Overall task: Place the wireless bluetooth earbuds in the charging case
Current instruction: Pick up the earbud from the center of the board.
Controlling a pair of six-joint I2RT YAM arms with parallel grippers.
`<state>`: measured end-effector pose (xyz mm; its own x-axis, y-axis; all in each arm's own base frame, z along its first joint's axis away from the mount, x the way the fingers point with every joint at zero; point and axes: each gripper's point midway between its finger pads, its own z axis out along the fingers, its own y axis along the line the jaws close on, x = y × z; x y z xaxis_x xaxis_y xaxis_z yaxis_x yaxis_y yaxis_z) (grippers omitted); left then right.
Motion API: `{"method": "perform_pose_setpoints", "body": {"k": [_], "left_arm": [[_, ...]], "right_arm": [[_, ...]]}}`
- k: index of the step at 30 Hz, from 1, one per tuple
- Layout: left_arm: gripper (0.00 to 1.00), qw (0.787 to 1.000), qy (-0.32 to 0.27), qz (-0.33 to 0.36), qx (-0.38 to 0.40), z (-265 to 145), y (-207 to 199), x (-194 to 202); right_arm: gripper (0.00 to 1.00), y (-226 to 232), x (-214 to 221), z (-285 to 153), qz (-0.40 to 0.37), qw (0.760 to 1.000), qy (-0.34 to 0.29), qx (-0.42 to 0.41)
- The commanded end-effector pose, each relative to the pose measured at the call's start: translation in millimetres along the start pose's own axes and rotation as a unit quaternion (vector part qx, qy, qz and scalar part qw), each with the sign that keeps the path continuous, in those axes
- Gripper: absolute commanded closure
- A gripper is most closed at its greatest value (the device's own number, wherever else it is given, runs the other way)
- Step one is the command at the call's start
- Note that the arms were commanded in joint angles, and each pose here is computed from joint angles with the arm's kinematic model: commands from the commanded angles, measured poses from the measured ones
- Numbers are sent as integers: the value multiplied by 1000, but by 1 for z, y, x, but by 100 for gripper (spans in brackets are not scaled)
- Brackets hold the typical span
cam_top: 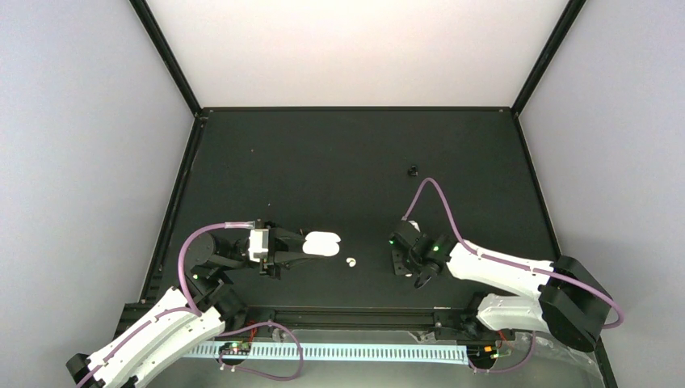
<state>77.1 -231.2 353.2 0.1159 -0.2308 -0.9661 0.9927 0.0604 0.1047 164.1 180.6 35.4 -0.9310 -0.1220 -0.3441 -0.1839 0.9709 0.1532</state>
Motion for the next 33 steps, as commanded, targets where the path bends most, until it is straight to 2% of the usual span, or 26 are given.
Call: {"method": "perform_pose_setpoints", "body": {"k": [1, 23, 28, 33], "left_arm": [[99, 1000, -8, 17, 12, 0, -5, -11], [98, 1000, -8, 17, 11, 0, -5, -10], [98, 1000, -8, 16, 11, 0, -5, -11], [98, 1000, -8, 16, 11, 0, -5, -10]], "right_arm": [[63, -15, 10, 6, 3, 999, 8, 33], [86, -29, 6, 0, 21, 998, -14, 62], [98, -32, 6, -3, 28, 997, -18, 66], [99, -31, 2, -10, 35, 997, -25, 63]]}}
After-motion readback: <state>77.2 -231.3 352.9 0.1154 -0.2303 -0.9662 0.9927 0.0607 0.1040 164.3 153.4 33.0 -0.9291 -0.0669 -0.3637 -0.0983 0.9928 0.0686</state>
